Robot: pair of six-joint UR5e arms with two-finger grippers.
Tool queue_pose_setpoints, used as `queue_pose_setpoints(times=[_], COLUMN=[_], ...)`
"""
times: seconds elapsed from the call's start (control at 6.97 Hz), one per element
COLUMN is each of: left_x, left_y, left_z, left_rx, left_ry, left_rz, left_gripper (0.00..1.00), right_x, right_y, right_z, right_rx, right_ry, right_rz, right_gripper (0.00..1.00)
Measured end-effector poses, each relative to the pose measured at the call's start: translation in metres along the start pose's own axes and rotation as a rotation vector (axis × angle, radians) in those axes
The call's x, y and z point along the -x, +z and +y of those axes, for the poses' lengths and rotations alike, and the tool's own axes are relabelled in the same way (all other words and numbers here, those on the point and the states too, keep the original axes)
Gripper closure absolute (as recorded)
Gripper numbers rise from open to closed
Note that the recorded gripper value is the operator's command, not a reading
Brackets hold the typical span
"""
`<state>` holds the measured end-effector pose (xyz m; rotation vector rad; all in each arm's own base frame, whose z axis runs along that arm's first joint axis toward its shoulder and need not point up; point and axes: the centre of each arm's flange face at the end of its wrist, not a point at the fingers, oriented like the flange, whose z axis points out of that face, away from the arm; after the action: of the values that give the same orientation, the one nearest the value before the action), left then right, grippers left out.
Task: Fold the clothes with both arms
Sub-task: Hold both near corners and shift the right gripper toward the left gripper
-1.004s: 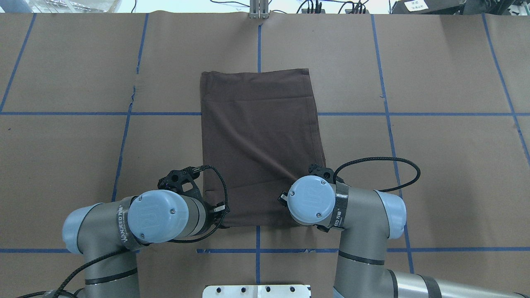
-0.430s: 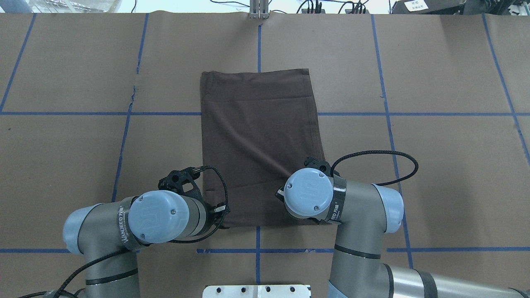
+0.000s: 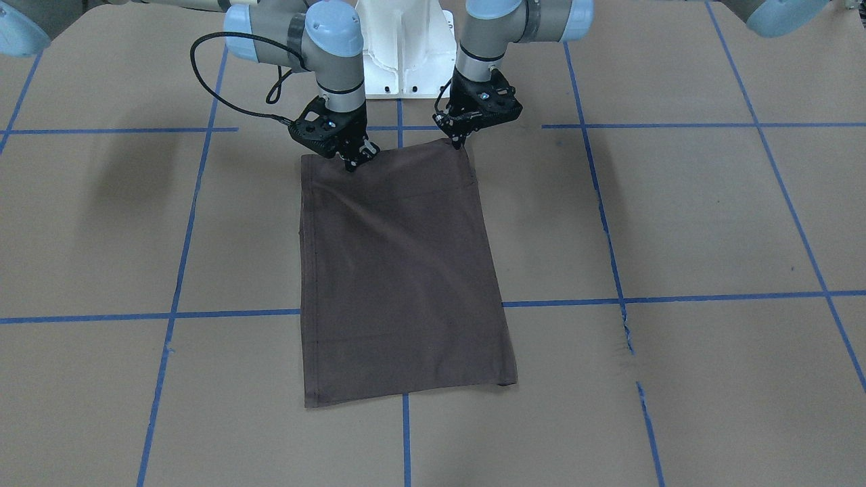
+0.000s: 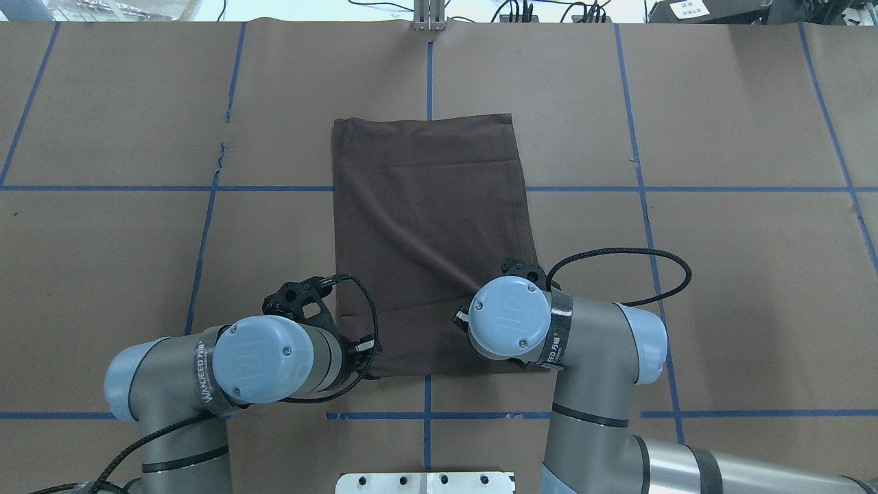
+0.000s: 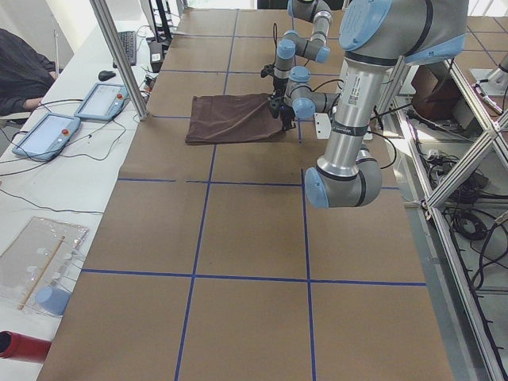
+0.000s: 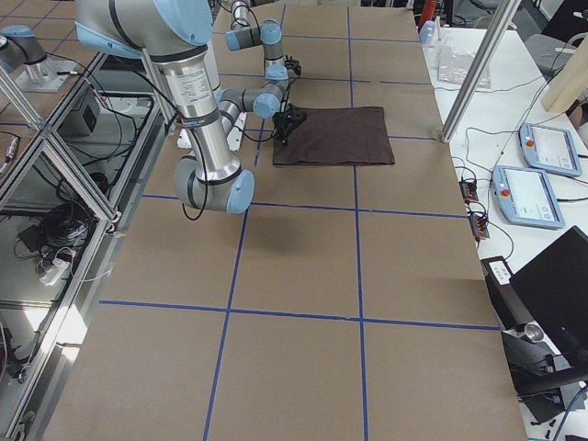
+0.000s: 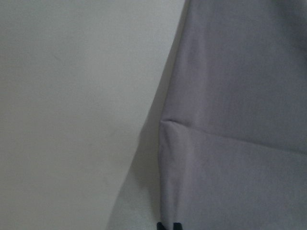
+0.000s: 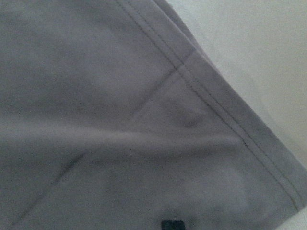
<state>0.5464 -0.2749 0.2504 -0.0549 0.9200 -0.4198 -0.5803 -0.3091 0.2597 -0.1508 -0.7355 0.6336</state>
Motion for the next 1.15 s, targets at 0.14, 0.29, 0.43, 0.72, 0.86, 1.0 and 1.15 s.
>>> queue_pose_setpoints(times=[0.14, 0.29, 0.43, 0.72, 0.86, 1.0, 1.15], left_x=[0.0, 0.0, 0.0, 0.0, 0.0, 0.0, 0.0], left_y=[0.0, 0.0, 0.0, -0.001, -0.001, -0.001, -0.001], left_z=[0.0, 0.0, 0.0, -0.001, -0.001, -0.001, -0.001], left_rx=[0.0, 0.0, 0.0, -0.001, -0.001, -0.001, -0.001], left_ry=[0.0, 0.0, 0.0, -0.001, -0.001, -0.001, -0.001], left_rz=[0.001, 0.001, 0.002, 0.002, 0.002, 0.002, 0.002], left_gripper=[1.0, 1.0, 1.0, 1.0, 1.0, 1.0, 1.0], right_x=[0.0, 0.001, 0.002, 0.0, -0.003, -0.005, -0.007], right_y=[0.0, -0.001, -0.002, 0.002, 0.009, 0.016, 0.022], right_z=[-0.001, -0.004, -0.009, -0.016, -0.017, -0.019, -0.02], right_rx=[-0.002, -0.006, -0.012, -0.021, -0.025, -0.029, -0.031], right_ry=[0.009, 0.021, 0.028, 0.031, 0.029, 0.025, 0.019], right_rz=[-0.001, -0.002, 0.0, 0.012, 0.026, 0.039, 0.048], right_gripper=[0.0, 0.0, 0.0, 0.0, 0.0, 0.0, 0.0])
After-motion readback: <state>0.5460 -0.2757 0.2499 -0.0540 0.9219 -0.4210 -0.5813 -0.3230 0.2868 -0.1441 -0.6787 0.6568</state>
